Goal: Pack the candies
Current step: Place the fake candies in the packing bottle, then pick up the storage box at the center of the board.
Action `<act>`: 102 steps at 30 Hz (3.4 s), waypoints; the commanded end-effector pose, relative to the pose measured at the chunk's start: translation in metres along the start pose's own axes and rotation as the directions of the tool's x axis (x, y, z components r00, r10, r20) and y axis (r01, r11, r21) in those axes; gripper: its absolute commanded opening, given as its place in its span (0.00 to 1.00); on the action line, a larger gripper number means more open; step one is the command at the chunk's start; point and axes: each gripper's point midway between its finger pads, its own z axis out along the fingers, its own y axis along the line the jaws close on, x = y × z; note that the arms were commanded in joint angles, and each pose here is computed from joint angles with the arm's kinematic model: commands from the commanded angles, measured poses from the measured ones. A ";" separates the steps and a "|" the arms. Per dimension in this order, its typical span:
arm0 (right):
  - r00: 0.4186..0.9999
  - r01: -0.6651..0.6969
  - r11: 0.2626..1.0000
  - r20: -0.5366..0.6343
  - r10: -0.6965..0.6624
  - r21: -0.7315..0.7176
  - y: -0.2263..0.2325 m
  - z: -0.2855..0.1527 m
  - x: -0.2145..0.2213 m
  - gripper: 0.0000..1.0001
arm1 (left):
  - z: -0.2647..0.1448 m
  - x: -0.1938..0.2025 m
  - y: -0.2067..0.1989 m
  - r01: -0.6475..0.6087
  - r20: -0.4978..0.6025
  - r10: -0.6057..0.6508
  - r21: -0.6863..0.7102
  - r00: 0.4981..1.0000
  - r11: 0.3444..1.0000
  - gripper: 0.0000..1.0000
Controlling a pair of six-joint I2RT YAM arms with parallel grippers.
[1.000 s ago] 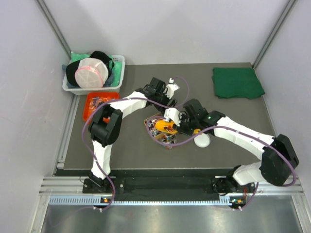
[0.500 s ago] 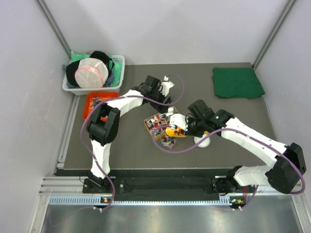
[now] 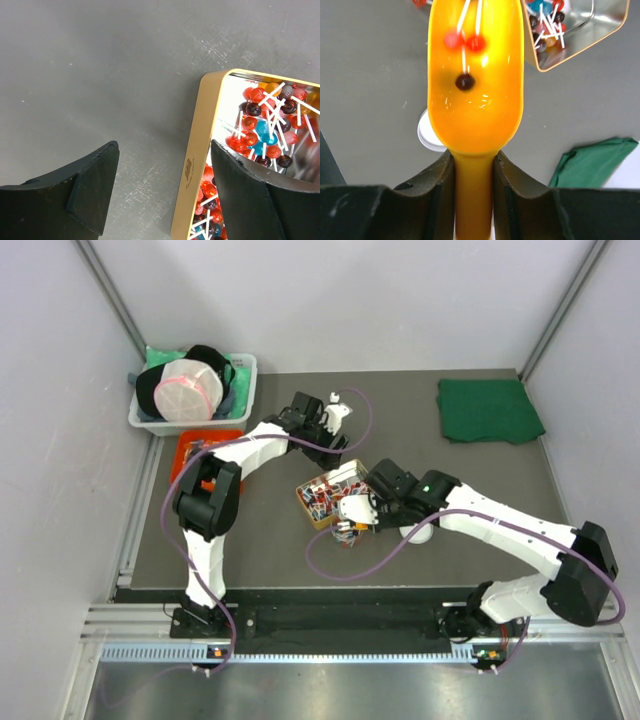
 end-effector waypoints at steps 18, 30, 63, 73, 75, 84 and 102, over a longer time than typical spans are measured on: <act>0.984 0.151 0.973 -0.121 -0.131 0.174 -0.045 -0.019 -0.006 0.00 | -0.031 0.000 0.016 -0.067 0.010 0.068 -0.076 0.998 0.995 0.77; 1.000 0.026 0.968 -0.015 -0.023 0.248 -0.063 -0.042 -0.007 0.00 | -0.039 0.002 0.017 -0.104 0.010 0.105 -0.101 0.994 0.989 0.71; 0.998 -0.066 0.950 0.024 0.062 0.305 -0.065 -0.044 0.012 0.00 | -0.075 0.037 -0.003 -0.191 -0.081 0.192 0.022 0.978 0.981 0.49; 0.997 -0.071 0.950 0.027 0.066 0.303 -0.064 -0.044 0.012 0.00 | -0.061 0.059 -0.003 -0.204 -0.152 0.204 0.018 0.967 0.979 0.48; 0.997 -0.072 0.950 0.027 0.068 0.304 -0.064 -0.045 0.012 0.00 | -0.060 0.061 -0.001 -0.208 -0.158 0.206 0.004 0.966 0.978 0.48; 0.997 -0.073 0.950 0.031 0.067 0.304 -0.064 -0.045 0.012 0.00 | -0.062 0.061 -0.004 -0.219 -0.165 0.217 0.006 0.962 0.976 0.44; 0.997 -0.075 0.946 0.027 0.070 0.315 -0.065 -0.045 0.013 0.00 | -0.080 0.040 -0.010 -0.215 -0.093 0.213 -0.013 0.973 0.976 0.44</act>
